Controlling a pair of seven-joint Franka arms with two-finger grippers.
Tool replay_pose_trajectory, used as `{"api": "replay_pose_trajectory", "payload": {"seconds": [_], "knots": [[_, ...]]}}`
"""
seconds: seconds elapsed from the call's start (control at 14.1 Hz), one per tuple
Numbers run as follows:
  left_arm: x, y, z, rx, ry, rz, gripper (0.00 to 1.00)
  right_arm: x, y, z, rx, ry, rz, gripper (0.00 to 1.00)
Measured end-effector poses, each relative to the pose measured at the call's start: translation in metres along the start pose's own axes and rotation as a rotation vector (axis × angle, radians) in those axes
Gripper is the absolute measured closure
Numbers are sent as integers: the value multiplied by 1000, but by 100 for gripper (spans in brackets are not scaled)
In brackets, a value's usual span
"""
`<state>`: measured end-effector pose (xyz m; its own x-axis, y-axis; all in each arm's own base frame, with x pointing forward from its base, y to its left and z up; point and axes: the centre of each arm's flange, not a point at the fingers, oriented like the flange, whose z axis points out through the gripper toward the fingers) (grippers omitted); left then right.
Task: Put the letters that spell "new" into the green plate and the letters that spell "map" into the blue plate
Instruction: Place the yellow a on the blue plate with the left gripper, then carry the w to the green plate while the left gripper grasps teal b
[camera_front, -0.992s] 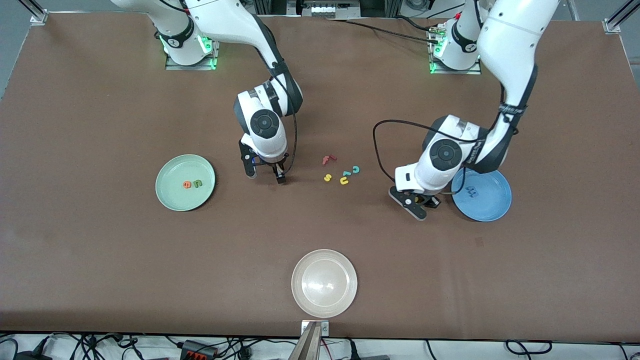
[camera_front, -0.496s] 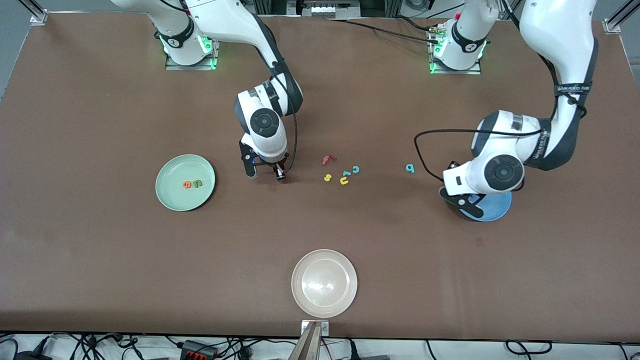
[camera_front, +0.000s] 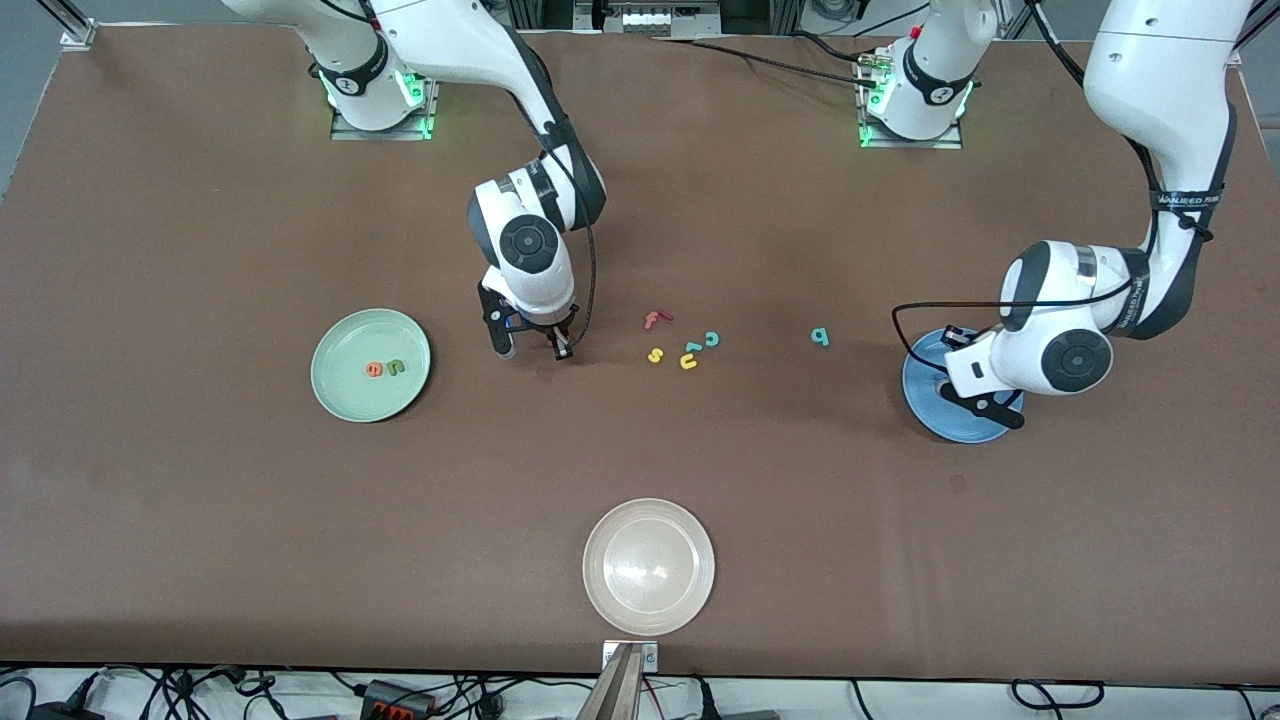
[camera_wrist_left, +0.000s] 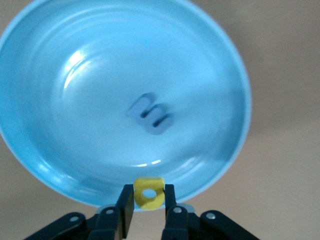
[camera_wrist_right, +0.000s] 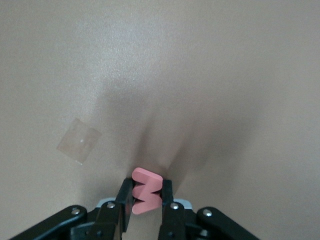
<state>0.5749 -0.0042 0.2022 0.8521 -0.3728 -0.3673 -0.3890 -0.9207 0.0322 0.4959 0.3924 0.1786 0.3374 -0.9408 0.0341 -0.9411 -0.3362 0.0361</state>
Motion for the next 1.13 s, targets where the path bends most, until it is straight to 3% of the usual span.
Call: {"api": "replay_pose_trajectory", "payload": {"seconds": [0.28, 0.5, 0.71, 0.99, 1.13], "knots": [[4, 11, -6, 3, 8, 18, 26, 1, 0, 0, 0, 1, -42, 73], [5, 42, -47, 14, 13, 33, 0, 2, -2, -5, 9, -1, -93, 73], [9, 104, -77, 16, 26, -102, 0, 11, -6, -23, 10, -7, -181, 73], [14, 185, -70, 12, 17, -317, 0, 38, -10, -61, -33, -26, -314, 73], [16, 208, -58, -6, 63, -390, 0, 64, -10, -84, -66, -41, -401, 73]]}}
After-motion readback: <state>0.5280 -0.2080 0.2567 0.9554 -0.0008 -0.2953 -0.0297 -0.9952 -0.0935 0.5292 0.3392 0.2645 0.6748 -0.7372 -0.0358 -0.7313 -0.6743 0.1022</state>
